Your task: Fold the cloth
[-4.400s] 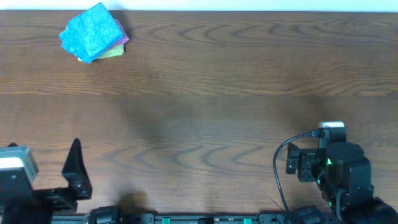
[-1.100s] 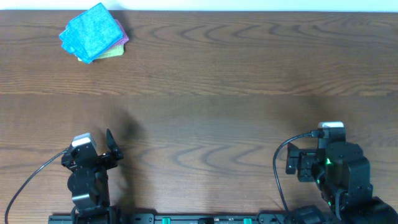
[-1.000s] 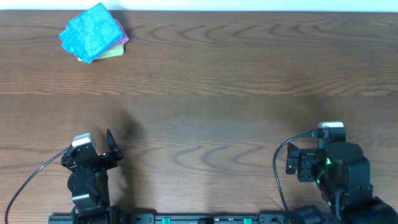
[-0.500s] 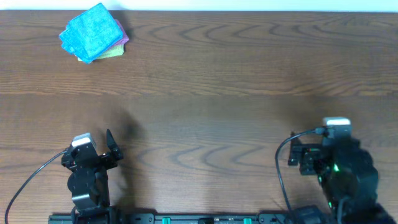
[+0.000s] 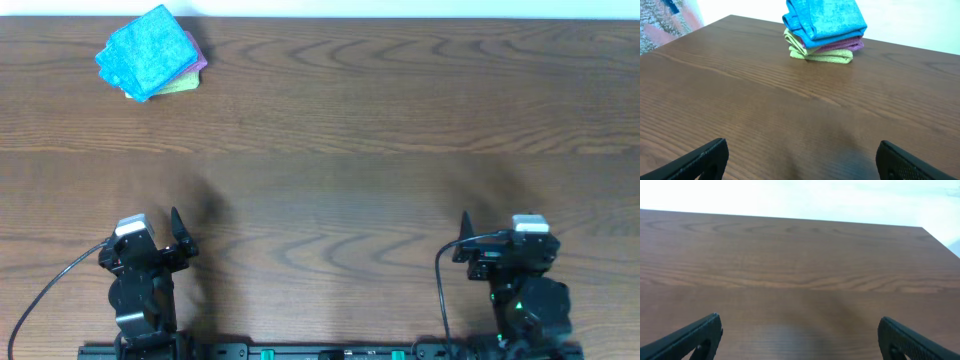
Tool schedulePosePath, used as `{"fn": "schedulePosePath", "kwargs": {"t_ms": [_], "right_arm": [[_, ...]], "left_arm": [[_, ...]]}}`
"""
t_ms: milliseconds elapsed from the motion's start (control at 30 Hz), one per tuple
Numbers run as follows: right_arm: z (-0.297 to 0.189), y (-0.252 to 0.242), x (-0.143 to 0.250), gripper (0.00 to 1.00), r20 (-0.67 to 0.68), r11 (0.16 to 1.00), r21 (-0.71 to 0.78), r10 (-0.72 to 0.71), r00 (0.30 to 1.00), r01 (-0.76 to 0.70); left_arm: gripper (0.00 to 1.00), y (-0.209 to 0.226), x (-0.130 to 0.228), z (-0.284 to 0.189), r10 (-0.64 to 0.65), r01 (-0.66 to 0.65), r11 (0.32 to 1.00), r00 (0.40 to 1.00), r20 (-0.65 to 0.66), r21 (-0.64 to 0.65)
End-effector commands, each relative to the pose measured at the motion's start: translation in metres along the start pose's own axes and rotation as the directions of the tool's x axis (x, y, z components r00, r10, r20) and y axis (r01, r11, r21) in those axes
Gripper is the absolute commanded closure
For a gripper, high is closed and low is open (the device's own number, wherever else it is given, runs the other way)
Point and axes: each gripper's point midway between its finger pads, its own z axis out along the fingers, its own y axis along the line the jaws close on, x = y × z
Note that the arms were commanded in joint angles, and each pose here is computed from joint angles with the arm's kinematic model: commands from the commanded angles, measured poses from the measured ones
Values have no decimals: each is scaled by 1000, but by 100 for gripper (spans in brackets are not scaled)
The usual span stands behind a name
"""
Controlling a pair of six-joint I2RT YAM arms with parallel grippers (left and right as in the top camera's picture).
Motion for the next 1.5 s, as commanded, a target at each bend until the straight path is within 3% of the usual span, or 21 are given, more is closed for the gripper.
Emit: {"fn": "schedulePosePath", "kwargs": {"t_ms": [0,200,1467], "right_arm": [[6,0,13,1,19,1000,1,-7,1000,7],[19,2,39,1,7,1000,2,-10,1000,10],[19,-3,38,1,7,1000,29,-11,1000,11]], "left_arm": [[5,5,13,3,23,-24,999,999,-27,-25],[5,5,13,3,23,-24,999,999,-27,-26],[4,5,13,3,23,-24,999,999,-27,-25]]}}
